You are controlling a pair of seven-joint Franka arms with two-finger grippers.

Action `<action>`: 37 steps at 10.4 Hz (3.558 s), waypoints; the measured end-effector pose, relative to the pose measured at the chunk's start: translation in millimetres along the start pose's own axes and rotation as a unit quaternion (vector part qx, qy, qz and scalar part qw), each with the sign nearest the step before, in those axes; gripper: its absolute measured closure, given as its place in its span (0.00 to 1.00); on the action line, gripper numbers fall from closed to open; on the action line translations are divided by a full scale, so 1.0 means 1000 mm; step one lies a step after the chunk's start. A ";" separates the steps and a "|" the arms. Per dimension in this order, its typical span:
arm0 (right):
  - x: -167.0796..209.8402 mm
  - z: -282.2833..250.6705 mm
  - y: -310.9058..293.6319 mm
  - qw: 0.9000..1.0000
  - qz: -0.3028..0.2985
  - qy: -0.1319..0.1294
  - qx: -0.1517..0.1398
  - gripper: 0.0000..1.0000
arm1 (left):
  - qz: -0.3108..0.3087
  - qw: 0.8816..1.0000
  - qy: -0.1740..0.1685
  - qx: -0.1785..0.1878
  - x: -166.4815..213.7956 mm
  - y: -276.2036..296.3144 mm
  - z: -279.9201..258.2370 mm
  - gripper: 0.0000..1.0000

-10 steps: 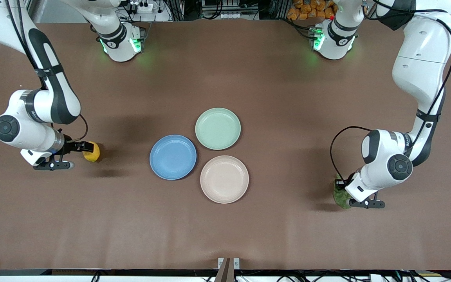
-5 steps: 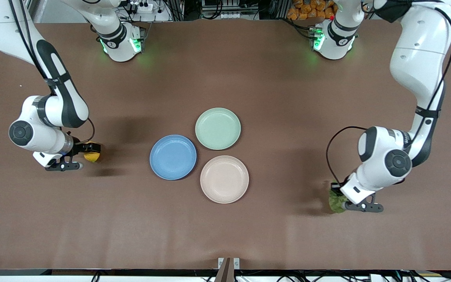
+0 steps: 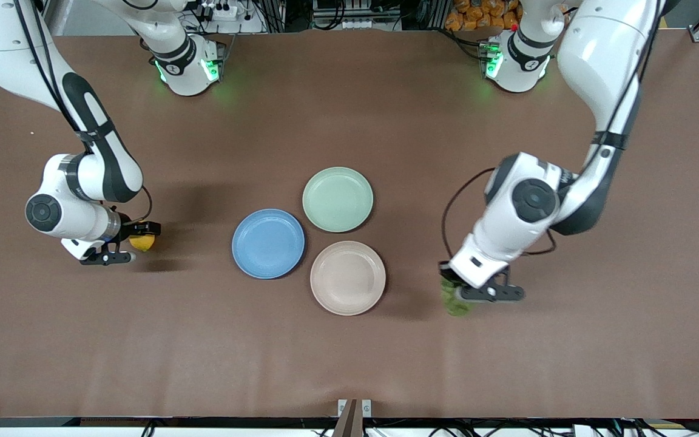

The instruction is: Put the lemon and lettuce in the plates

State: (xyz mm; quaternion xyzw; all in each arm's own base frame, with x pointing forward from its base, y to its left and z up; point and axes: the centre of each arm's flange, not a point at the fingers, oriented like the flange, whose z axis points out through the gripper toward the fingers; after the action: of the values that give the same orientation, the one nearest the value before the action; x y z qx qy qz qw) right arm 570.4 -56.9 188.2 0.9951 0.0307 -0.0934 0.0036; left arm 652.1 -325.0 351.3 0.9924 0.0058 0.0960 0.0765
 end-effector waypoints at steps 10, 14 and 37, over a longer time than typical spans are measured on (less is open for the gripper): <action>0.067 -0.107 -0.172 0.991 0.056 -0.004 0.118 0.36 | 0.013 0.997 0.008 -0.076 -0.076 0.123 0.100 0.98; 0.062 -0.080 -0.256 0.986 0.091 -0.019 0.138 0.36 | 0.001 0.998 0.005 -0.068 -0.076 0.116 0.110 0.74; -0.051 -0.433 -0.050 0.994 0.068 0.078 0.043 0.00 | -0.045 0.996 -0.037 0.065 -0.007 -0.253 -0.368 0.00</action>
State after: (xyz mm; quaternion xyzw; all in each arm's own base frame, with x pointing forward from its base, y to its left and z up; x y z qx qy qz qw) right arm 597.5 -4.5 623.1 0.9984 -0.0407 -0.0163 -0.0353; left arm 575.9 -19.6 668.8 0.9969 0.0538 0.0553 0.0161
